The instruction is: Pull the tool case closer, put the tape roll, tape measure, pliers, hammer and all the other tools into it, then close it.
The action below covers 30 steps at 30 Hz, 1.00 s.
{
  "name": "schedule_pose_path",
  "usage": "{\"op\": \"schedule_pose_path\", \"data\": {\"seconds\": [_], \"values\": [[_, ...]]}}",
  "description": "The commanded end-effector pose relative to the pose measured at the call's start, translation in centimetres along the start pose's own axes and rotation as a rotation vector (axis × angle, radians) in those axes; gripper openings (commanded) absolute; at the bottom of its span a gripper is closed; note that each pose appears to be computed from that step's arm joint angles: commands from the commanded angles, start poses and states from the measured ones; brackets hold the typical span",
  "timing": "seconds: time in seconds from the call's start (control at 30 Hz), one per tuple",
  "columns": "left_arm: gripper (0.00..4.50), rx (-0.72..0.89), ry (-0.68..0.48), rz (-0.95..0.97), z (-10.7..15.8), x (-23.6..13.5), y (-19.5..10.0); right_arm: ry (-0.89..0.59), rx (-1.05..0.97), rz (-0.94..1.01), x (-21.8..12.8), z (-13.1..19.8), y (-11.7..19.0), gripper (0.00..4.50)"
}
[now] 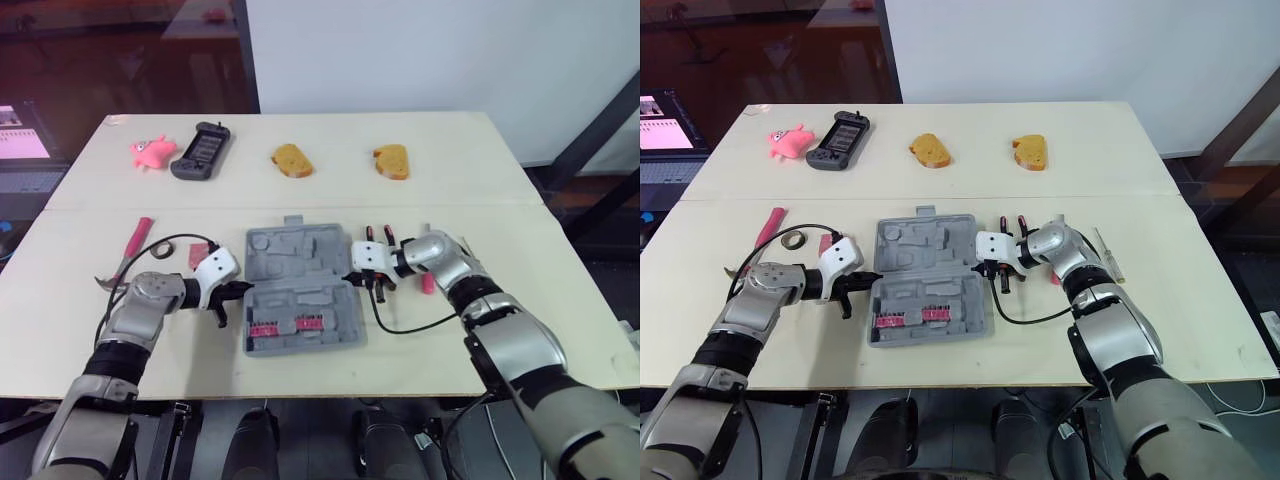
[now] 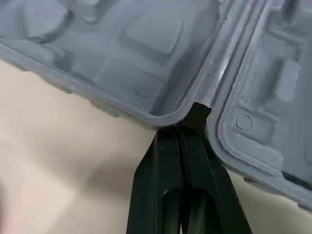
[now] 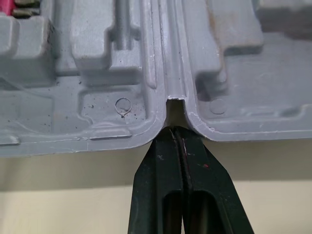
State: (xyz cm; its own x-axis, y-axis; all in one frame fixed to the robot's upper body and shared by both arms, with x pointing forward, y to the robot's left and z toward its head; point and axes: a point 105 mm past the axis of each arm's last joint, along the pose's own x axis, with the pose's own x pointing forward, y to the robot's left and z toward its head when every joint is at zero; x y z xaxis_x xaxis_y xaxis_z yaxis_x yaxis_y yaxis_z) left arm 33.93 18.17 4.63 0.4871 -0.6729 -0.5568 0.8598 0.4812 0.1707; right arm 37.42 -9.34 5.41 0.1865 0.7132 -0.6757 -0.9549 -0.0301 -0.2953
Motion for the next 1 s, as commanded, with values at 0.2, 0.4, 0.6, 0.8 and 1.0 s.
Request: {"op": "schedule_pose_path", "data": {"seconds": [0.2, 0.4, 0.6, 0.8, 1.0], "values": [[0.0, 0.086, 0.035, -0.1, 0.2, -0.2, -2.6, -0.058, 0.04, 0.096, 1.0, -0.3, 3.5, 0.06], [0.0, 0.1, 0.085, -0.024, -0.6, -0.8, -1.5, -0.077, 0.094, 0.099, 1.3, -0.1, 5.1, 0.06], [0.0, 0.078, 0.108, -0.005, -0.9, -1.2, -1.1, -0.073, 0.129, 0.049, 0.8, -0.4, 5.2, 0.06], [0.0, 0.034, 0.138, 0.028, -2.1, -2.4, -0.4, -0.057, 0.154, 0.035, -0.4, -1.2, 5.1, 0.06], [0.0, 0.002, 0.115, 0.037, -1.8, -3.4, -0.1, -0.045, 0.157, 0.02, -1.0, -1.6, 4.7, 0.06]]}}
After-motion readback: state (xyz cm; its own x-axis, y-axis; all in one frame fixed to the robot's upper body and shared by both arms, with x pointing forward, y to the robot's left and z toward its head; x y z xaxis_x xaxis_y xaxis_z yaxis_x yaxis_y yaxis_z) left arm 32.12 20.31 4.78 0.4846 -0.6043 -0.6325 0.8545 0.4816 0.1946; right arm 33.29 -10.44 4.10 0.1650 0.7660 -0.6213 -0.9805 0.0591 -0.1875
